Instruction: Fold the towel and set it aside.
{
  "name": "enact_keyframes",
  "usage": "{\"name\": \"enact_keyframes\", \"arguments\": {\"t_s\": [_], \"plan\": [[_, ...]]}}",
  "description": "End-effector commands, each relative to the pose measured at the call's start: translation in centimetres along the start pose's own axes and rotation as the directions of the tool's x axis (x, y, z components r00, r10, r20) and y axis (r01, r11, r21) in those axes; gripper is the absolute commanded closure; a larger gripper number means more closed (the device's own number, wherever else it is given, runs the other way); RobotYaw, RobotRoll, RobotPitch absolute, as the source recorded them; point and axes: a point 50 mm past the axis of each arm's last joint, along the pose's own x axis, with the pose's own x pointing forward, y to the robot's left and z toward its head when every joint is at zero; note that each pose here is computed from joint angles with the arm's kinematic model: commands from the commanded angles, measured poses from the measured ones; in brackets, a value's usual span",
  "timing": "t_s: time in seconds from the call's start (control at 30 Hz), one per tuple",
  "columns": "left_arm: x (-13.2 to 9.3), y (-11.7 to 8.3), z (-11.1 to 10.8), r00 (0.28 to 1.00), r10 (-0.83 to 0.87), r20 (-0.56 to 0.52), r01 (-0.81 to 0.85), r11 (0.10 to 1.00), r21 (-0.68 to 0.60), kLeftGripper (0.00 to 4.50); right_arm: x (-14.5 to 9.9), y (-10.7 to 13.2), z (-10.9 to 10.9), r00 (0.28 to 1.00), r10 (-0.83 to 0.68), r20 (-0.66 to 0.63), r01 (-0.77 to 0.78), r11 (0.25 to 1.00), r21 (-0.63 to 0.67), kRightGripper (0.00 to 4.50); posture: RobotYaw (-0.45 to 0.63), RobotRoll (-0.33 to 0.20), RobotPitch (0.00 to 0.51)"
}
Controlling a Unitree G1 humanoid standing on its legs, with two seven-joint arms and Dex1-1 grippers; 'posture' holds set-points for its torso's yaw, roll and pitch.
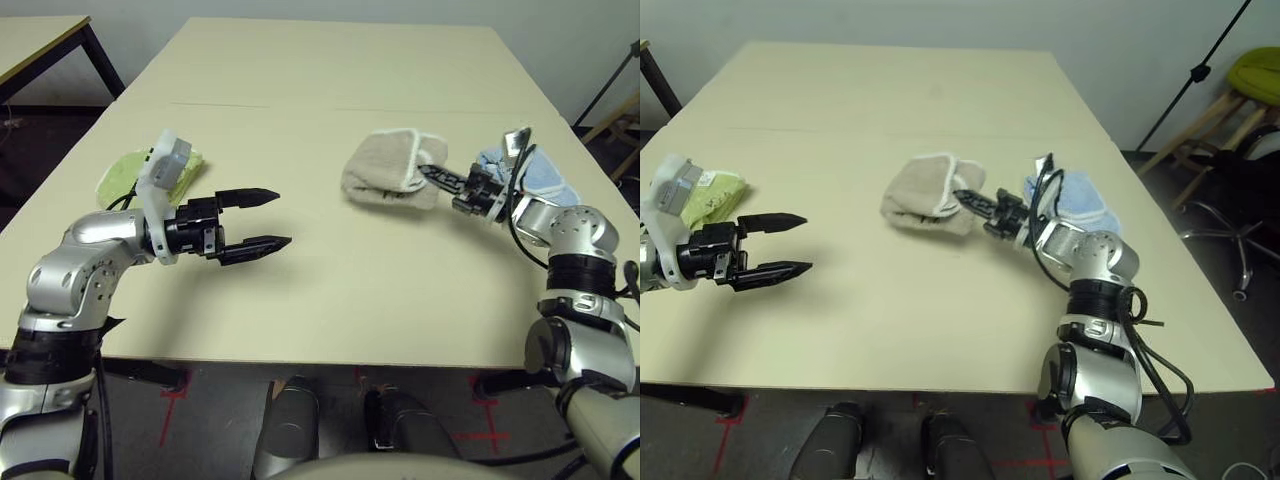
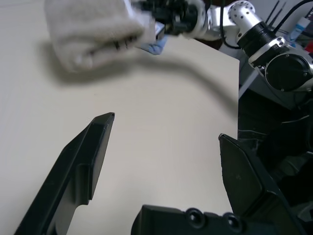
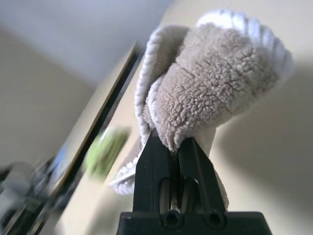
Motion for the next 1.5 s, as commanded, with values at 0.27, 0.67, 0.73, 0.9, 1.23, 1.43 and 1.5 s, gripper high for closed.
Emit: {"name": "enact_keyframes", "arguments": {"t_s": [0.27, 0.67, 0.73, 0.9, 1.23, 1.43, 1.5], "plan": [[0.4, 0.8, 0.1, 1.0, -0.026, -0.013, 0.026, 1.0, 0.007, 0.0, -5.7, -1.3, 4.5, 0.886, -0.243, 0.395, 0.307, 0.946, -0.107, 4.49, 0.09, 0.0, 0.145], [0.3, 0.8, 0.0, 1.0, -0.017, -0.006, 0.017, 1.0, 0.0, 0.0, -5.0, -5.9, -0.1, 0.862, -0.414, 0.294, 0.427, 0.904, 0.019, 4.49, 0.11, 0.0, 0.138], [0.3, 0.8, 0.1, 1.0, -0.015, -0.003, 0.015, 1.0, 0.0, 0.0, -4.3, -5.8, 0.3, 0.871, -0.39, 0.298, 0.407, 0.913, 0.005, 4.49, 0.11, 0.0, 0.137], [0.1, 0.6, 0.2, 1.0, -0.01, 0.001, 0.01, 1.0, 0.002, 0.0, -2.6, -4.7, 2.0, 0.898, -0.297, 0.325, 0.322, 0.946, -0.025, 4.49, 0.12, 0.0, 0.137], [0.1, 0.6, 0.1, 1.0, 0.003, 0.001, -0.003, 1.0, -0.003, 0.0, -4.0, -6.9, 0.2, 0.86, -0.413, 0.299, 0.419, 0.907, 0.046, 4.49, 0.13, 0.0, 0.139], [-0.3, 0.4, 0.2, 1.0, 0.005, -0.01, -0.005, 1.0, -0.014, 0.0, -6.2, -8.1, -1.6, 0.858, -0.468, 0.211, 0.48, 0.877, -0.006, 3.4, 0.13, 0.0, 0.145], [-0.4, 0.4, 0.2, 1.0, -0.001, -0.011, 0.001, 1.0, -0.028, 0.0, -6.3, -7.9, -1.5, 0.866, -0.459, 0.2, 0.469, 0.883, -0.004, 2.67, 0.13, 0.0, 0.151]]}}
